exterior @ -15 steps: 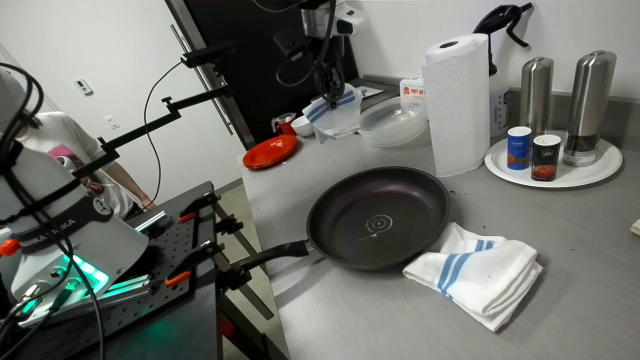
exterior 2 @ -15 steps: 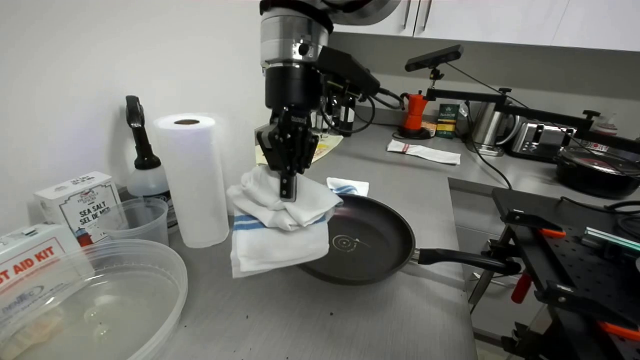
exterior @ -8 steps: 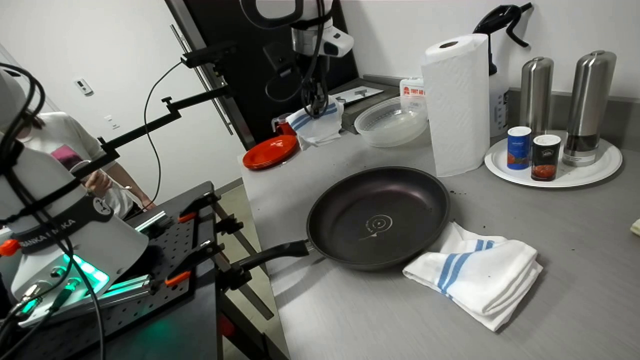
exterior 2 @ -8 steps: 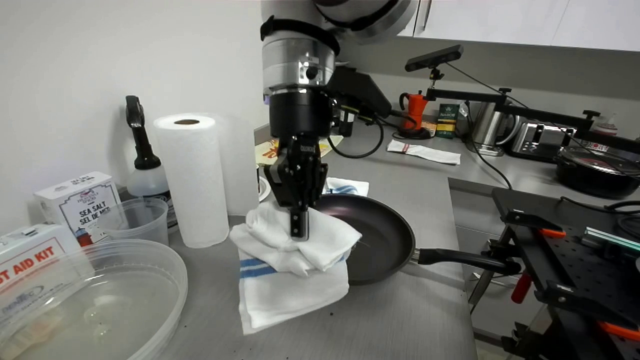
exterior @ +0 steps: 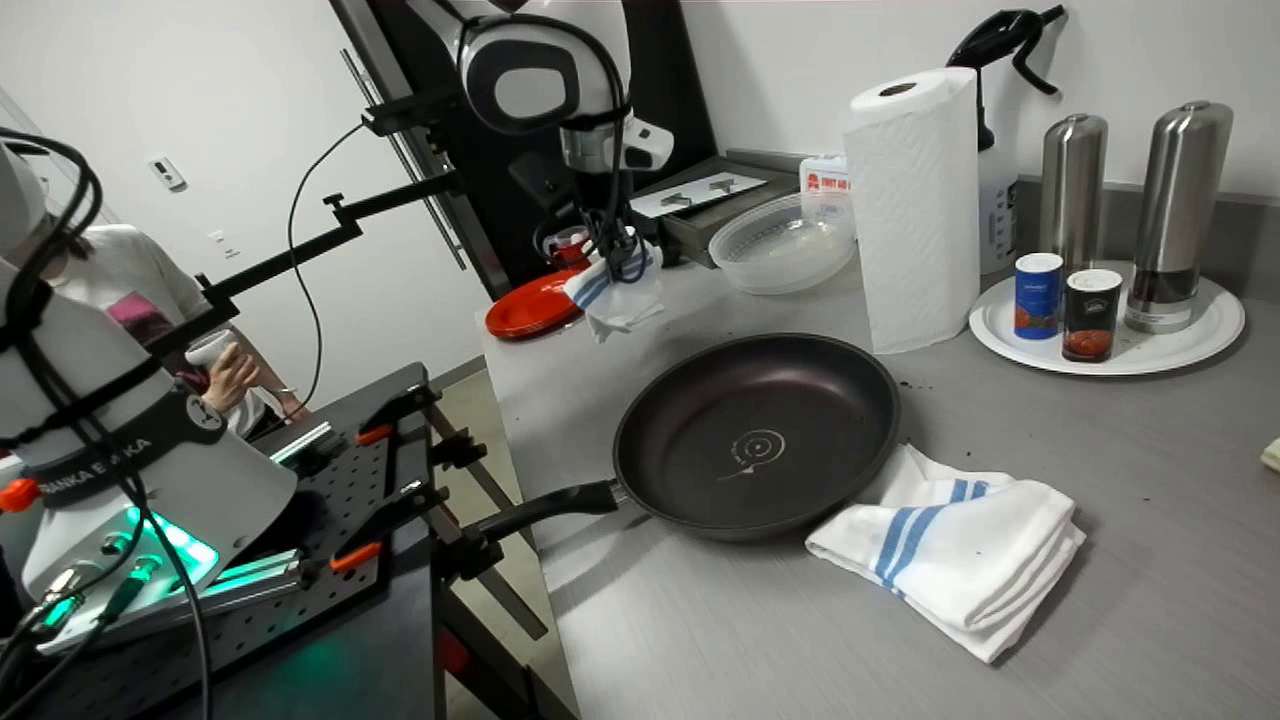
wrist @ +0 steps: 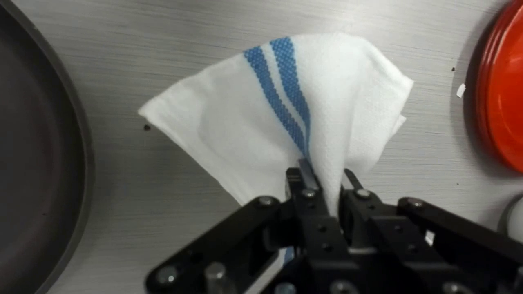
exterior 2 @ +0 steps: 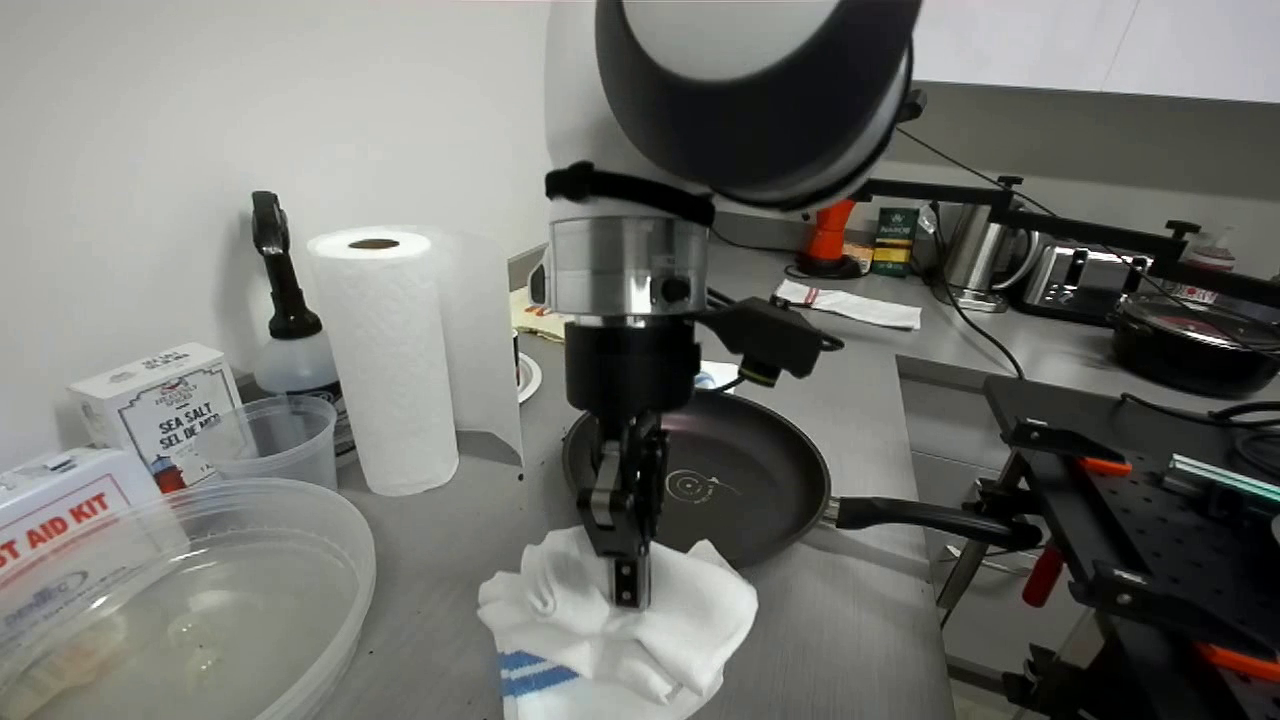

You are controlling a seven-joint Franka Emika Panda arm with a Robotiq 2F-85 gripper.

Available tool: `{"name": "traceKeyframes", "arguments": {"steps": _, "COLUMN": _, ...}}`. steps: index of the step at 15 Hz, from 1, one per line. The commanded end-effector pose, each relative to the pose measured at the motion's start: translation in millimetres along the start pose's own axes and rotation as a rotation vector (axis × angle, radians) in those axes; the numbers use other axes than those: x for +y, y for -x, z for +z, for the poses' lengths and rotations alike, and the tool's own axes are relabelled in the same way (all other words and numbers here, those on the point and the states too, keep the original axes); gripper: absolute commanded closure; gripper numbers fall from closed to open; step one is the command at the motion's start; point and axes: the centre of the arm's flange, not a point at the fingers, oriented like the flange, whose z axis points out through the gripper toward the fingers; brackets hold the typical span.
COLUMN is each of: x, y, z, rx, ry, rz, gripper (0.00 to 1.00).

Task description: Pick the cloth and wipe the pan

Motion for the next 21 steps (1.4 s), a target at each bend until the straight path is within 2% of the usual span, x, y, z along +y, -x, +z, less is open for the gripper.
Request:
{"name": "traceKeyframes", "arguments": {"steps": 1, "x": -10, "y": 9, "z": 28, "rx": 0.046, "ry": 0.069, "rz": -0.084, "gripper": 0.97}}
{"name": "traceKeyframes", "arguments": {"steps": 5, "x": -10, "y": 14, "z": 49, "rx": 0.075, "ry": 0.146, "rz": -0.135, "gripper": 0.97}}
{"name": "traceKeyframes", "arguments": {"steps": 11, "x": 1, "y": 15, "z": 65, "rx": 0.130, "ry": 0.231, "rz": -0.149, "gripper": 0.97}}
{"name": "traceKeyframes", "arguments": {"steps": 15, "x": 3, "y": 18, "z": 75, "rx": 0.115, "ry": 0.257, "rz": -0.142, "gripper": 0.97}}
{"name": "traceKeyframes", "arguments": {"steps": 21, "x": -5, "y": 21, "z": 86, "rx": 0.090, "ry": 0.255, "rz": -0.124, "gripper": 0.97}}
